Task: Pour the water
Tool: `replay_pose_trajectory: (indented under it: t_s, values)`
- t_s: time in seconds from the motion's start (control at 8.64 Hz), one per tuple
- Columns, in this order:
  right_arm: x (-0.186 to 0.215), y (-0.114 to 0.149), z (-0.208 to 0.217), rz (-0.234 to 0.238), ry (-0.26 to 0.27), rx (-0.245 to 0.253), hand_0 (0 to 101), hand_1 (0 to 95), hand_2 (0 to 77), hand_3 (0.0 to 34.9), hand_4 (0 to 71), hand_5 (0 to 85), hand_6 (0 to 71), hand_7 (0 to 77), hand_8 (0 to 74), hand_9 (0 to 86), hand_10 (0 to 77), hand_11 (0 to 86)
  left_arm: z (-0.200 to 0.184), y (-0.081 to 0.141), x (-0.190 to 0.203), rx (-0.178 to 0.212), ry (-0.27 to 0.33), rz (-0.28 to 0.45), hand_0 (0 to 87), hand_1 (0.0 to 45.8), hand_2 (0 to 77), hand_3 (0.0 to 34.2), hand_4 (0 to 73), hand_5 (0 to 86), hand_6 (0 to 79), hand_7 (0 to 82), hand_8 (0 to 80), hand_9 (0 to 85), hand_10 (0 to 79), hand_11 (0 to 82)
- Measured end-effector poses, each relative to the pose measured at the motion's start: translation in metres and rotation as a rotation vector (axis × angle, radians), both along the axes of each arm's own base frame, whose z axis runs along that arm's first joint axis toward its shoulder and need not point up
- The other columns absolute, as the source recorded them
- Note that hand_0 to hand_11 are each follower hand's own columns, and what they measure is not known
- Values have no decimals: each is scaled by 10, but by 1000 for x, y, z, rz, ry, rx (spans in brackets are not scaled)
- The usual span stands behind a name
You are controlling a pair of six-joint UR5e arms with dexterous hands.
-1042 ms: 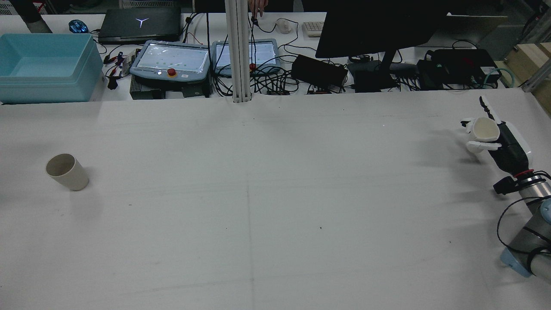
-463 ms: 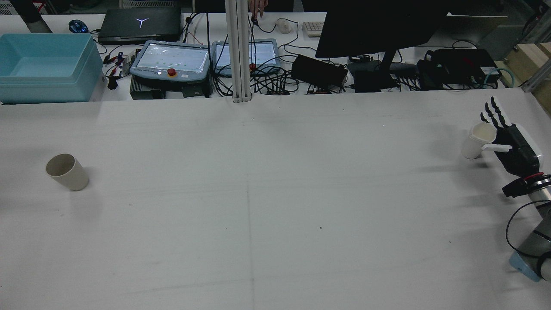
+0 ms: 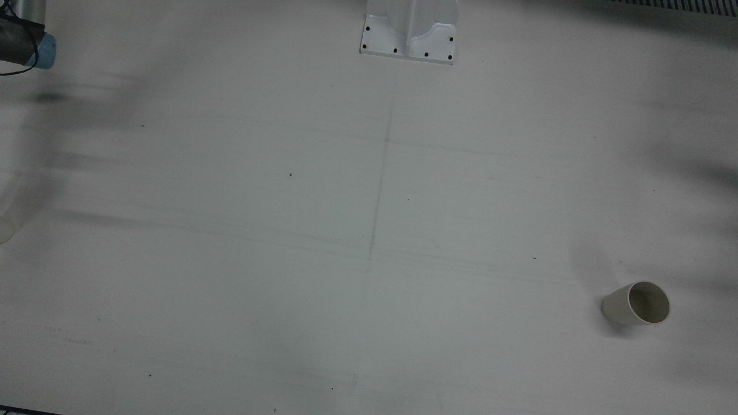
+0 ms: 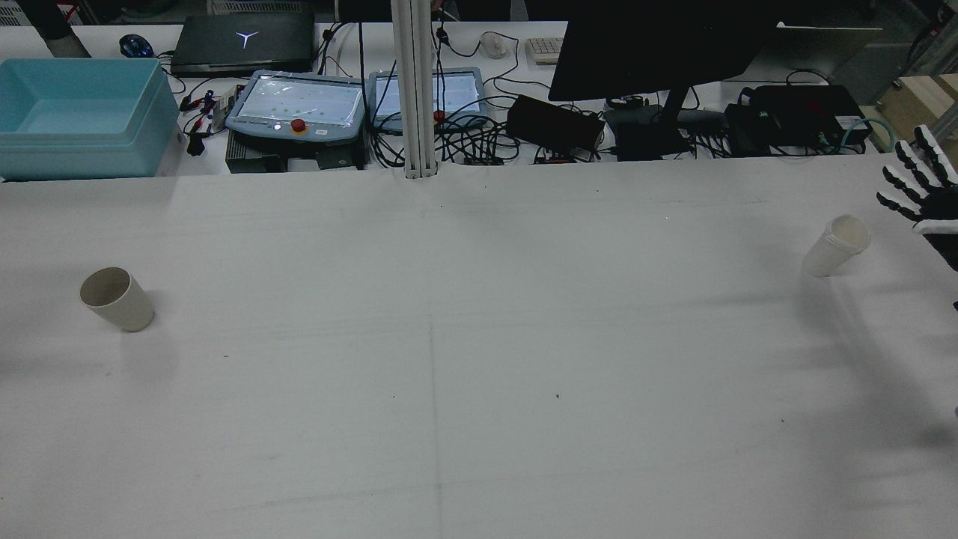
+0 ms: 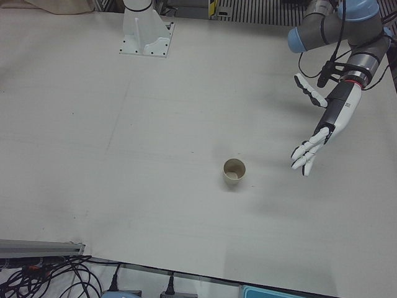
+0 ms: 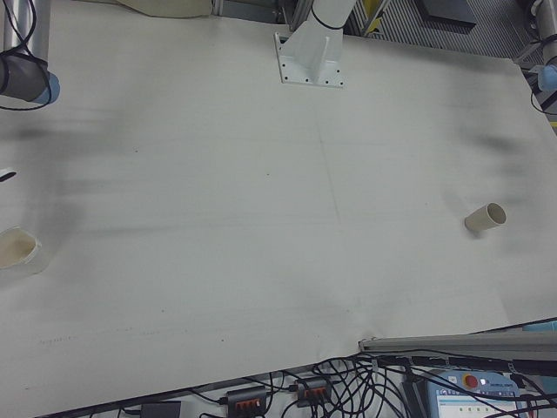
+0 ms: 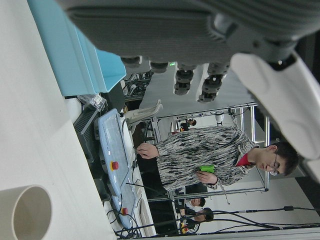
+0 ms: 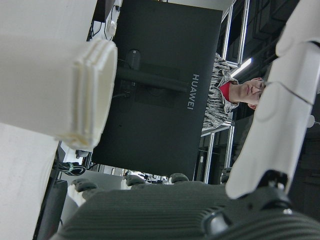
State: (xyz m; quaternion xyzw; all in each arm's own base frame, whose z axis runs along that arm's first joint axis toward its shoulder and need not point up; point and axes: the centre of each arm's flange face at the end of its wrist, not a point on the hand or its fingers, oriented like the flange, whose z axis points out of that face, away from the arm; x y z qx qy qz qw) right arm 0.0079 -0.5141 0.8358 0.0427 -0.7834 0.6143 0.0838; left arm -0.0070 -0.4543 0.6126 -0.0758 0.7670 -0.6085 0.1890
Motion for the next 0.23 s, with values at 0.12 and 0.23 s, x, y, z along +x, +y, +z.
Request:
replay_pose_trajectory:
  t_s: [0.12, 0.23]
  values:
    - [28, 24, -9, -18, 14, 5, 527, 158, 11, 306, 0, 55, 5, 11, 5, 5, 0, 11, -8, 2, 0, -8, 1, 3, 382, 11, 11, 41, 262, 0, 104, 93, 22, 5, 5, 5]
    - [46, 54, -22, -29, 20, 14, 527, 164, 11, 307, 0, 49, 5, 11, 5, 5, 0, 11, -17, 5, 1, -12, 5, 14, 392, 11, 11, 41, 235, 0, 104, 76, 22, 11, 0, 5]
